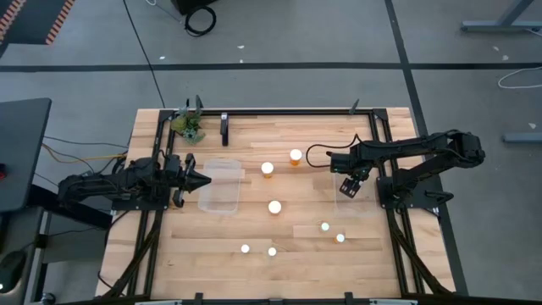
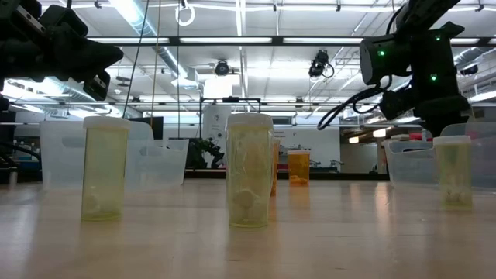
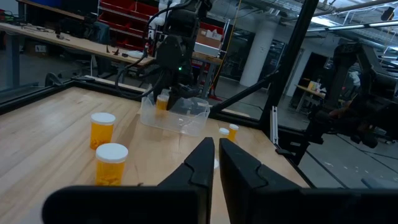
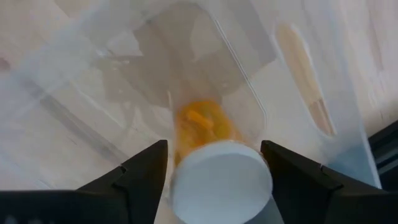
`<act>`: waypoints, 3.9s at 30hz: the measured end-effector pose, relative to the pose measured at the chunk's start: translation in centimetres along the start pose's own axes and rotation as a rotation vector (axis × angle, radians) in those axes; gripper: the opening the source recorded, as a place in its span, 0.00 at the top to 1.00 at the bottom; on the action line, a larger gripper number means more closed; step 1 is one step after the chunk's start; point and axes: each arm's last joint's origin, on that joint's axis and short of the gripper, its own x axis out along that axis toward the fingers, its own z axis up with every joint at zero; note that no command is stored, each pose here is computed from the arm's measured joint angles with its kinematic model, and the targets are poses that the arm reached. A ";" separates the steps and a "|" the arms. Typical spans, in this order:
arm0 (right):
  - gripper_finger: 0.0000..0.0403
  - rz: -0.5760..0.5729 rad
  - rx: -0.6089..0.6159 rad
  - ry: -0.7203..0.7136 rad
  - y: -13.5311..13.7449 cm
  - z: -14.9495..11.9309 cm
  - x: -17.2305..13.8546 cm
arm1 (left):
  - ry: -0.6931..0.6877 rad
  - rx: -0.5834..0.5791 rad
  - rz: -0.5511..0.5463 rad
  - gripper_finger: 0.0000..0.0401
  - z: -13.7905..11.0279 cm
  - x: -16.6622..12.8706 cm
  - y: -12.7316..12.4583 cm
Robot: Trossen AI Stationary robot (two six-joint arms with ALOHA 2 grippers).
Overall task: Pick and place medicine bottles into bin by pill shape (circle, oval)
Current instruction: Put the top right large orange pill bottle into the right transparent bin
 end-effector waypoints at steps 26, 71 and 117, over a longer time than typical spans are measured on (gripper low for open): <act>0.34 -0.132 -0.115 -0.047 0.3 0.0 -1.7 | 0.000 0.000 0.000 0.92 0.0 0.0 0.0; 0.34 -0.049 -0.382 -0.227 10.9 13.1 -7.9 | 0.000 0.000 0.000 0.93 0.0 0.0 0.0; 0.34 0.029 -0.472 -0.281 5.3 21.5 -2.6 | 0.000 0.000 0.000 0.93 0.0 0.0 0.0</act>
